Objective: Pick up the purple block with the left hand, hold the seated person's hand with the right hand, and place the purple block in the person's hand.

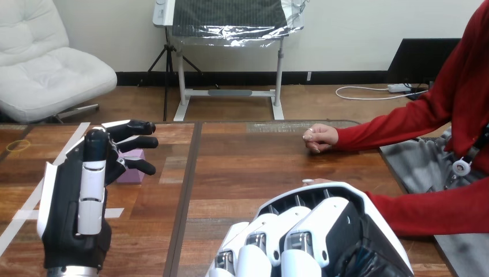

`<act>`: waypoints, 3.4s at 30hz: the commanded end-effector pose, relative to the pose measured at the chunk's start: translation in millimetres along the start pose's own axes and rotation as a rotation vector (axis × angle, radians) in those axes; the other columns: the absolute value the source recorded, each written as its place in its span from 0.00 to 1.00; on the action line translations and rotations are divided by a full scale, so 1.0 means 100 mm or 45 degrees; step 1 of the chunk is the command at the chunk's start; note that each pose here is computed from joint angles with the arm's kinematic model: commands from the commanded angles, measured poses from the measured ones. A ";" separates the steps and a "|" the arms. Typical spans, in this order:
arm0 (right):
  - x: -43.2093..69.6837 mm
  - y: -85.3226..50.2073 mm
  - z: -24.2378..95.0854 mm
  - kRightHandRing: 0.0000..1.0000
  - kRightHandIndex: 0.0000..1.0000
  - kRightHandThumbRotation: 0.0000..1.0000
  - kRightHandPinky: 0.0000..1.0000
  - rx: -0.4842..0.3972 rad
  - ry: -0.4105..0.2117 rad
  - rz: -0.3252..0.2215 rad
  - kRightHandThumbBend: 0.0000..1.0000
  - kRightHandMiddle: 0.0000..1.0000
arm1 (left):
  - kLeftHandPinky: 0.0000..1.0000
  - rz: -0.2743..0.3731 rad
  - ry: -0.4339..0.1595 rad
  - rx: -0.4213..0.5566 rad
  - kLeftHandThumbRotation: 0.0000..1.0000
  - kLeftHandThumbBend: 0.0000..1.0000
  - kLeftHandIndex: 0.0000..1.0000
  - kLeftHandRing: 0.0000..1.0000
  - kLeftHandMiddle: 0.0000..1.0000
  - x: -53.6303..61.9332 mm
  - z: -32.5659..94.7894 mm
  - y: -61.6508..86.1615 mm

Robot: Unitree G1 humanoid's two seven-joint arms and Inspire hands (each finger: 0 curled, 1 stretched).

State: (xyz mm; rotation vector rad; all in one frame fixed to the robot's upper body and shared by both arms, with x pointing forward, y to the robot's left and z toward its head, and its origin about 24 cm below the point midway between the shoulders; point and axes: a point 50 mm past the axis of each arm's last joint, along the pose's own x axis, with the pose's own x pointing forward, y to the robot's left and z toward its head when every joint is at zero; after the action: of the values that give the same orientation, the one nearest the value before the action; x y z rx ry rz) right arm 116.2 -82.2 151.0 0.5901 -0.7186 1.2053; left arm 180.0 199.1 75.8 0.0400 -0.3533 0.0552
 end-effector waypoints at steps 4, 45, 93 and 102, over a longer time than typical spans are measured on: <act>0.05 -0.01 0.07 0.32 0.36 0.89 0.00 -0.036 -0.033 0.077 0.00 0.46 | 0.44 -0.013 -0.092 -0.014 1.00 0.49 0.57 0.64 0.67 0.13 0.10 -0.05; 0.19 -1.23 -0.08 0.89 0.95 1.00 0.46 -0.455 0.146 -0.509 0.81 0.93 | 0.41 -0.021 -0.099 -0.011 1.00 0.45 0.56 0.63 0.66 0.14 0.07 -0.09; -0.16 -1.47 -0.26 0.82 0.83 1.00 0.74 -0.571 0.397 -0.584 0.79 0.82 | 0.42 -0.013 -0.107 -0.026 1.00 0.49 0.58 0.63 0.65 0.16 0.04 -0.11; -0.27 -1.50 -0.30 0.82 0.83 1.00 0.75 -0.581 0.438 -0.600 0.81 0.83 | 0.45 -0.014 -0.115 -0.011 0.98 0.49 0.59 0.63 0.66 0.16 0.04 -0.13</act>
State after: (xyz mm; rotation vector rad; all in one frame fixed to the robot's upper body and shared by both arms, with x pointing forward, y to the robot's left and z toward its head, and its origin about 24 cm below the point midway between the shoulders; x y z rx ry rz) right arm 252.9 -111.5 96.7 0.1759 -0.4370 0.6600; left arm 185.5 193.4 75.0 0.0435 -0.3687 0.0516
